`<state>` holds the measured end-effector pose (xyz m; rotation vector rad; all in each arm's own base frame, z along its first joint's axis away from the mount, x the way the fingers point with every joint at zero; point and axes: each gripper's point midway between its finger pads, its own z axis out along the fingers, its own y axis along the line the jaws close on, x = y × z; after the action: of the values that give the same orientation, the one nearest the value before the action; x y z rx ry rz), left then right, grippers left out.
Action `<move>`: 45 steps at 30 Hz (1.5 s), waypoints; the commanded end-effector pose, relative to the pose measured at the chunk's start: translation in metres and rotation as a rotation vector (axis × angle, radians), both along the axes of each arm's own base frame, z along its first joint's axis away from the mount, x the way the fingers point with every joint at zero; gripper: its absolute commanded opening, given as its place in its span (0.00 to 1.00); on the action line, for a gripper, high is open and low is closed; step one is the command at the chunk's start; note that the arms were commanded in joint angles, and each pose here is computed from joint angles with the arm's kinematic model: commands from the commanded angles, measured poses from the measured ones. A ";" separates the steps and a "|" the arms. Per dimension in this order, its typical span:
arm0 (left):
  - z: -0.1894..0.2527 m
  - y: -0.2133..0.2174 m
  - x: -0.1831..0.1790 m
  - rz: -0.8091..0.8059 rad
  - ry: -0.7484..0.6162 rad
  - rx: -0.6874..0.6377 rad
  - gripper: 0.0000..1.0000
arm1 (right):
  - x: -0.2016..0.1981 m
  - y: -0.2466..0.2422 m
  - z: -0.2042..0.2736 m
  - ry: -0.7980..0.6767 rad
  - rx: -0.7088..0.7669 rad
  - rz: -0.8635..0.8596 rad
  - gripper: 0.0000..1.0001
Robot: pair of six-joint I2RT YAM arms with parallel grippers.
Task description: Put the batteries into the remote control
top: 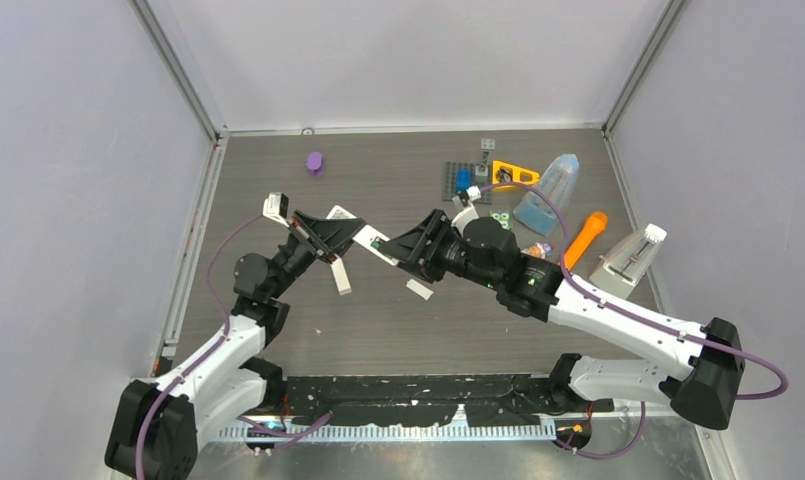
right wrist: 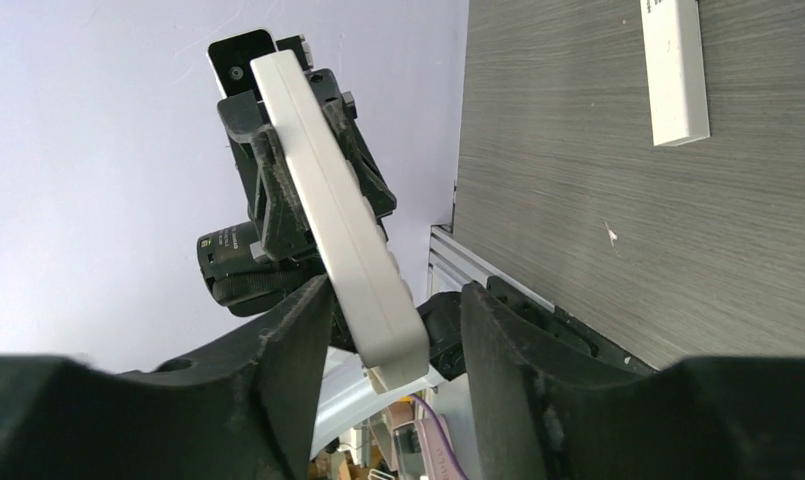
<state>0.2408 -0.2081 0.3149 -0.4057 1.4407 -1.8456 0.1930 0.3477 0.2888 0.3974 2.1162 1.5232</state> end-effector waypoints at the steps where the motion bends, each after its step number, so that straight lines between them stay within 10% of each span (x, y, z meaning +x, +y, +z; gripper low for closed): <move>1: 0.022 0.003 -0.002 0.002 -0.071 -0.054 0.00 | 0.004 0.003 0.010 -0.032 0.025 0.011 0.52; 14: 0.027 0.002 0.002 0.015 -0.088 -0.011 0.00 | 0.017 -0.001 -0.010 -0.057 -0.185 -0.001 0.23; 24: 0.007 0.010 0.014 0.096 -0.074 0.141 0.00 | 0.027 -0.014 0.017 -0.162 -0.143 -0.039 0.82; 34: -0.035 0.039 0.025 0.221 -0.015 0.331 0.00 | 0.047 -0.068 -0.014 -0.311 -0.391 -0.045 0.85; 45: -0.065 0.060 0.025 0.292 0.087 0.421 0.00 | 0.032 -0.088 -0.187 -0.323 -1.025 0.586 0.81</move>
<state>0.2659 -0.1558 0.2480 -0.4688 1.6809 -1.3279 0.2386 0.2739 0.1357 -0.4452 2.4314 0.6141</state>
